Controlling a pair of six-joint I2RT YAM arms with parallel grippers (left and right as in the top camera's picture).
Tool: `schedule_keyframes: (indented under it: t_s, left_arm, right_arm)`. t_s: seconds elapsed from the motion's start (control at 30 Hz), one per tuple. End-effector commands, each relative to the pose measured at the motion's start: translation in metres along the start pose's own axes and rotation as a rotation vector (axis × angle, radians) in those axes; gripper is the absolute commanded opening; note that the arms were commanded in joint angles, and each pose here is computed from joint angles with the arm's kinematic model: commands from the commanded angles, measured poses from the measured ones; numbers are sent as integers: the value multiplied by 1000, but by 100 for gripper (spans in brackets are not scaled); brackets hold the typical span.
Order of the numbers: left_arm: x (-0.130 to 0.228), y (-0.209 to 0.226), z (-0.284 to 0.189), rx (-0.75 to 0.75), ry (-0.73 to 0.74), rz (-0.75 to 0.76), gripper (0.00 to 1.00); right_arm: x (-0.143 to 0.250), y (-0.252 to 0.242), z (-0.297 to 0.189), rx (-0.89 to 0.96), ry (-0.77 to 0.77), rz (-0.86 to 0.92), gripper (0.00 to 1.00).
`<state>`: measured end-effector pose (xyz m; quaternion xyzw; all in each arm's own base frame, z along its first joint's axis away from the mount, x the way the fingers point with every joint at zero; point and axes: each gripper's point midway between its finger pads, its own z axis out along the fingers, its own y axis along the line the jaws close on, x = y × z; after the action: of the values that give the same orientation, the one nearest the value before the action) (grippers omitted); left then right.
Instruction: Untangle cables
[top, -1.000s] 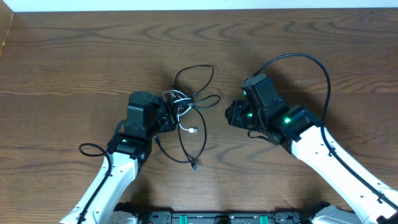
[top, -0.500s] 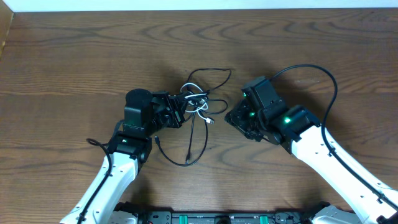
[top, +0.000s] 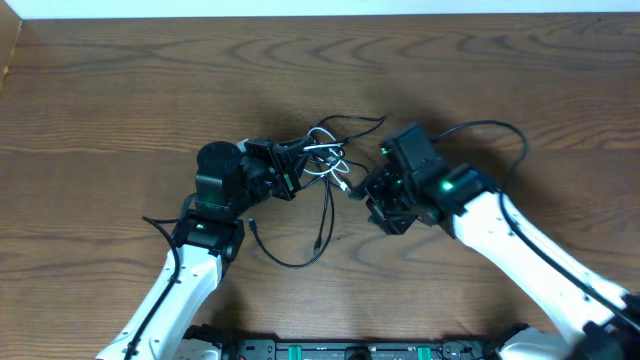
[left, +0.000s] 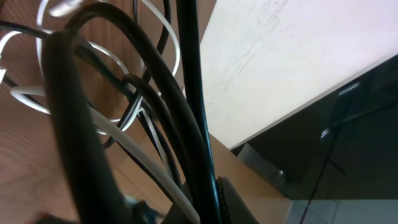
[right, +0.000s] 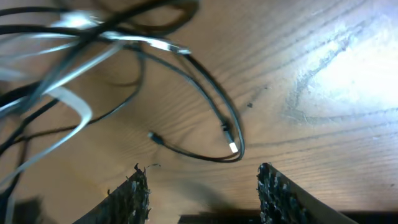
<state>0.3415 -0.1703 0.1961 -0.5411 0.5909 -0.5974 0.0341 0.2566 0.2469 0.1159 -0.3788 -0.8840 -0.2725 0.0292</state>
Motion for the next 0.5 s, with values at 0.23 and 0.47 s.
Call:
schedule_keyframes:
  t_s: [0.23, 0.47]
  left_arm:
    - [7, -5, -2, 6, 27, -55, 7]
    - [6, -4, -2, 1, 24, -58, 8]
  right_arm:
    - [-7, -1, 52, 51, 73, 209, 55]
    - [-51, 0, 42, 20, -31, 317, 58]
